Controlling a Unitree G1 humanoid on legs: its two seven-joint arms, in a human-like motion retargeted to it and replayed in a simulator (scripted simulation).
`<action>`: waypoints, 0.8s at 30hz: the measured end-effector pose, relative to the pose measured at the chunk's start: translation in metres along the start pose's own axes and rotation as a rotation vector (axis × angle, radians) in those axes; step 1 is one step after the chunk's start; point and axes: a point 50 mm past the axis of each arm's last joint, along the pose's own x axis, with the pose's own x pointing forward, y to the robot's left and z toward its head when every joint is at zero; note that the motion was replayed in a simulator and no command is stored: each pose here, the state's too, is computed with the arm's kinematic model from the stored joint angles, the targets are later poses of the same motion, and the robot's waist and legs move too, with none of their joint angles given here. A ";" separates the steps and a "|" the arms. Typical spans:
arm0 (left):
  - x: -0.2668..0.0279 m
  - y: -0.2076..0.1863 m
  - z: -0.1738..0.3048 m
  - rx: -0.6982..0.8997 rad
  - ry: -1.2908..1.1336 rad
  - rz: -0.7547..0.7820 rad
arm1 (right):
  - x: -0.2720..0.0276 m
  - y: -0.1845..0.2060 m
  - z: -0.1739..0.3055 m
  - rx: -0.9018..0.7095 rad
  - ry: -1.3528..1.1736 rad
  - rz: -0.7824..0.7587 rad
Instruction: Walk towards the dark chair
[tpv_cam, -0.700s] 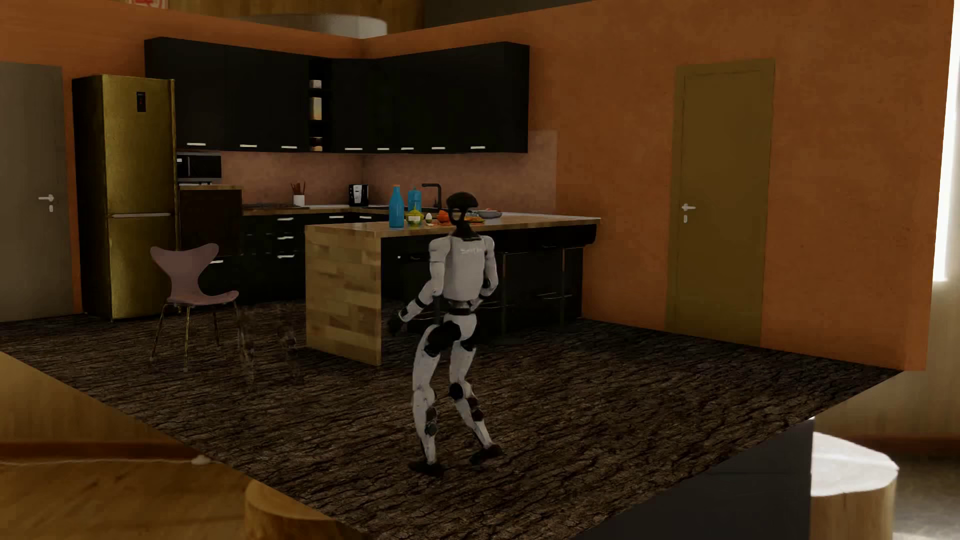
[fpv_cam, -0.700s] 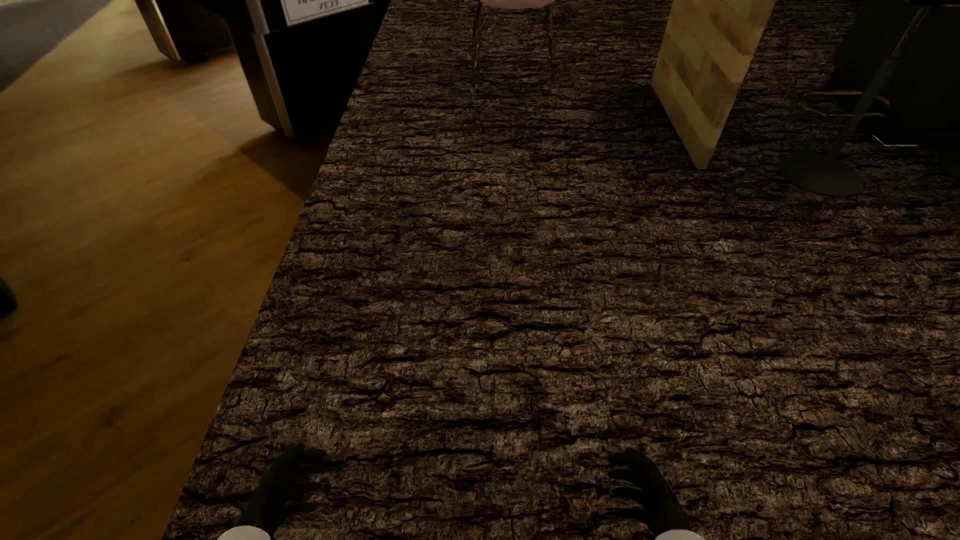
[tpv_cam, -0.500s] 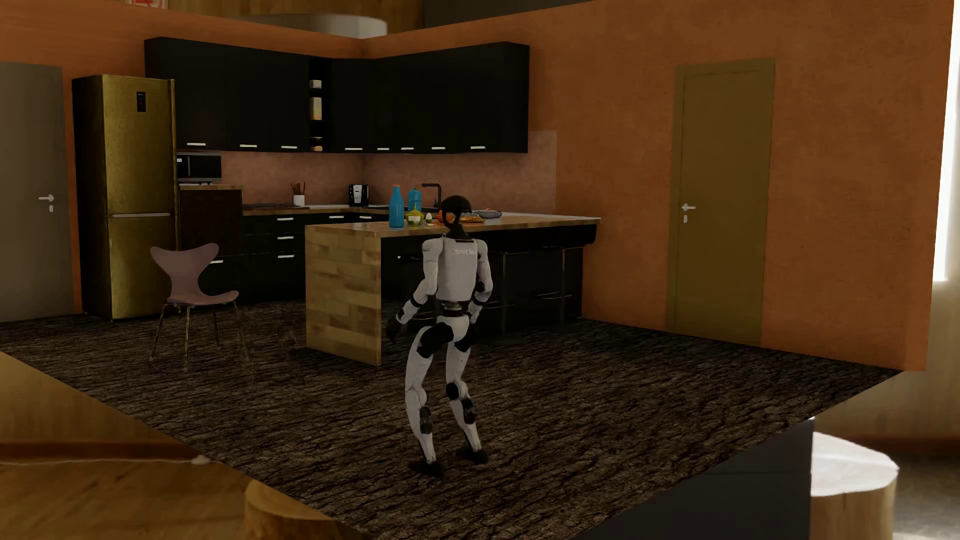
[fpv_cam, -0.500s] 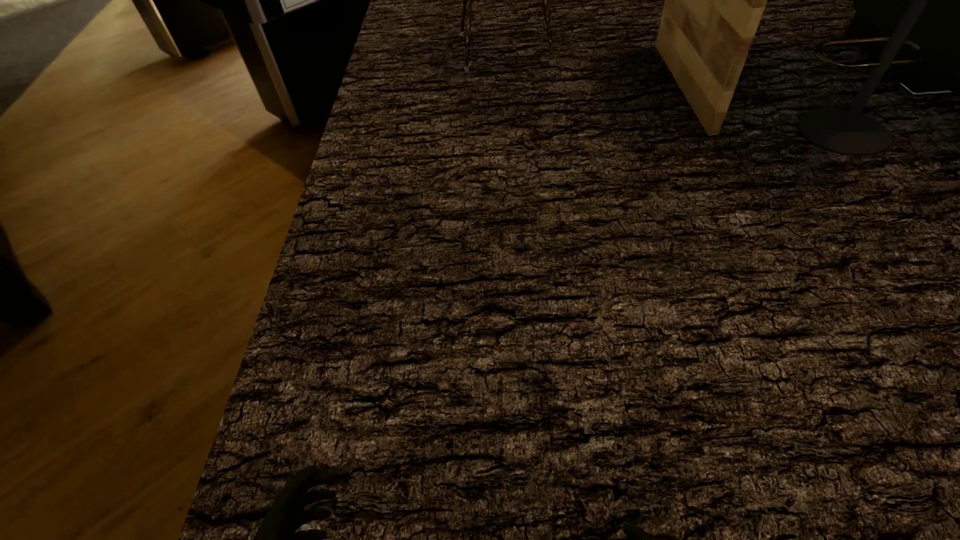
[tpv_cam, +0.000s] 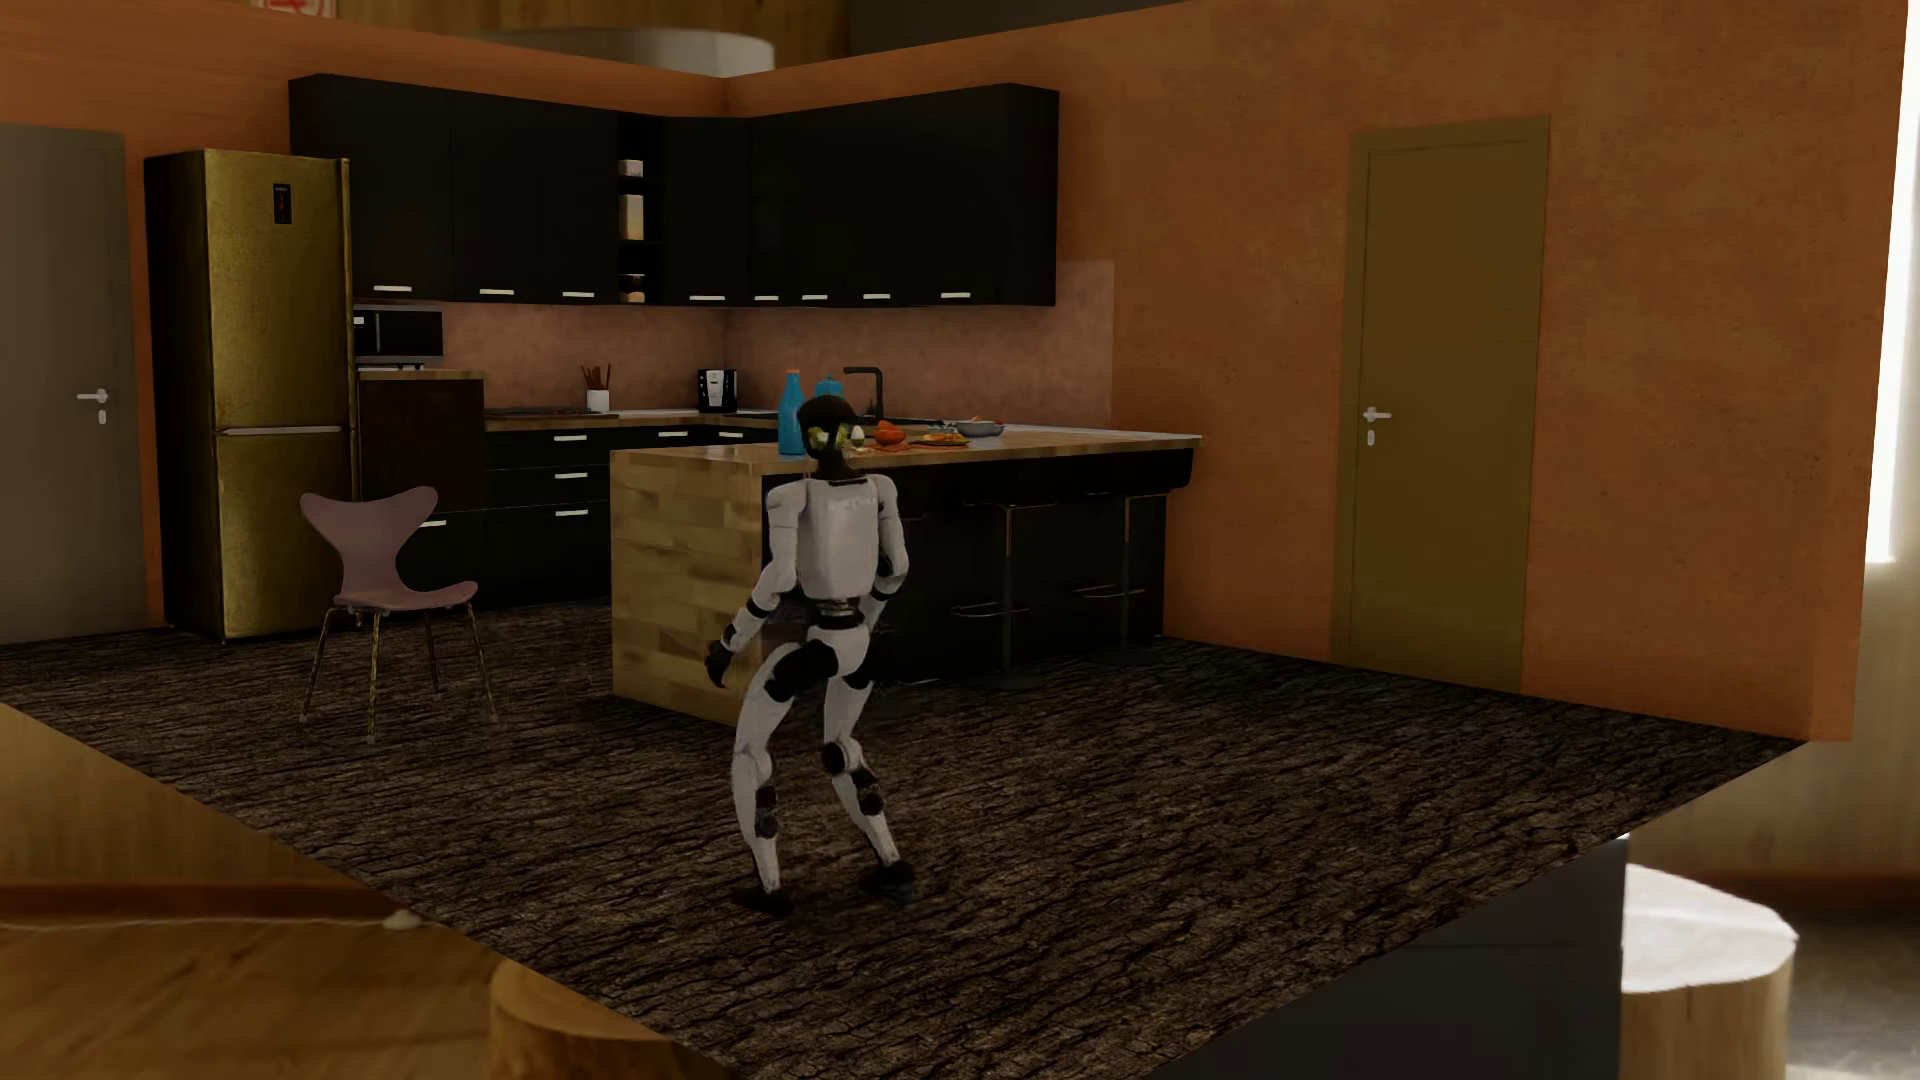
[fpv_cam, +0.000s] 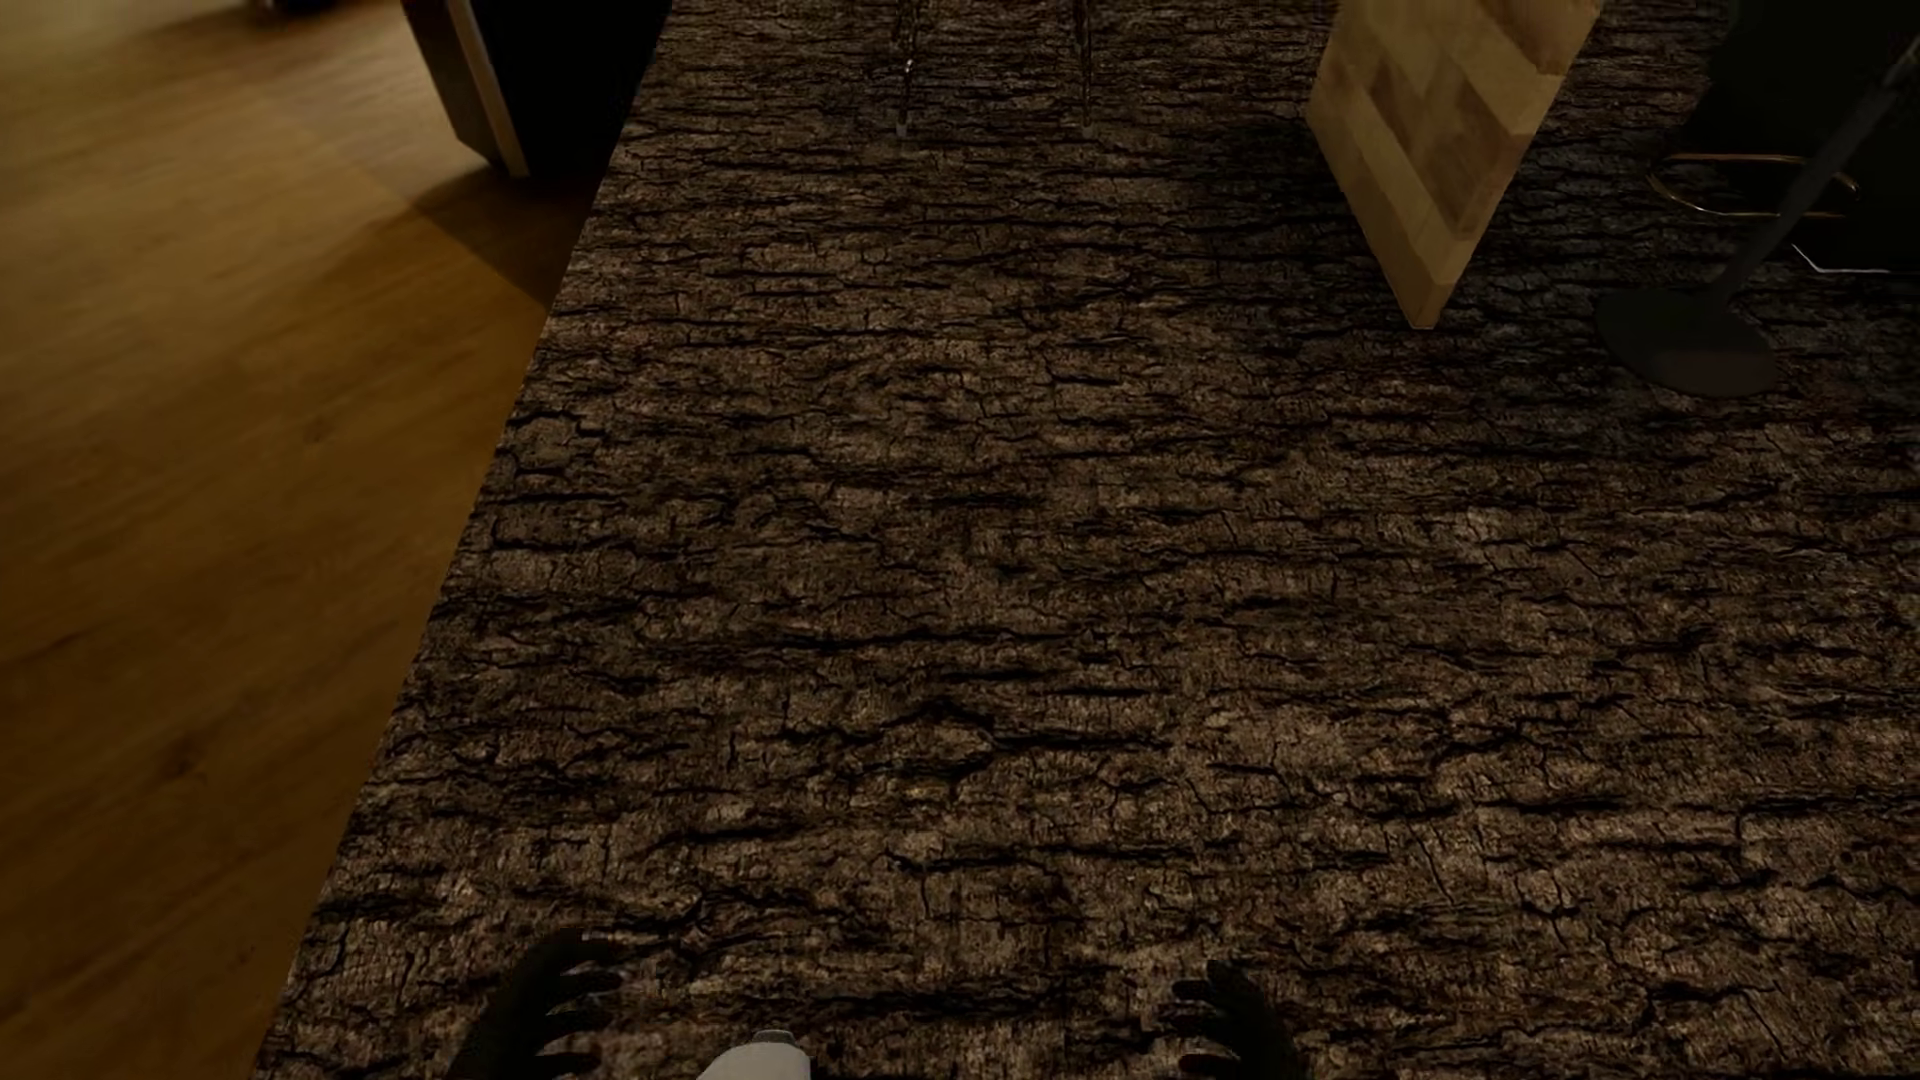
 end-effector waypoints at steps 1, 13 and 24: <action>-0.003 0.014 -0.002 0.022 -0.007 0.038 | -0.001 -0.001 -0.003 0.004 -0.005 0.030; -0.013 -0.017 -0.025 -0.039 0.158 -0.015 | 0.002 -0.019 0.006 -0.001 -0.099 0.028; -0.004 -0.001 -0.002 -0.030 0.008 0.101 | -0.003 -0.017 -0.007 -0.019 0.034 0.024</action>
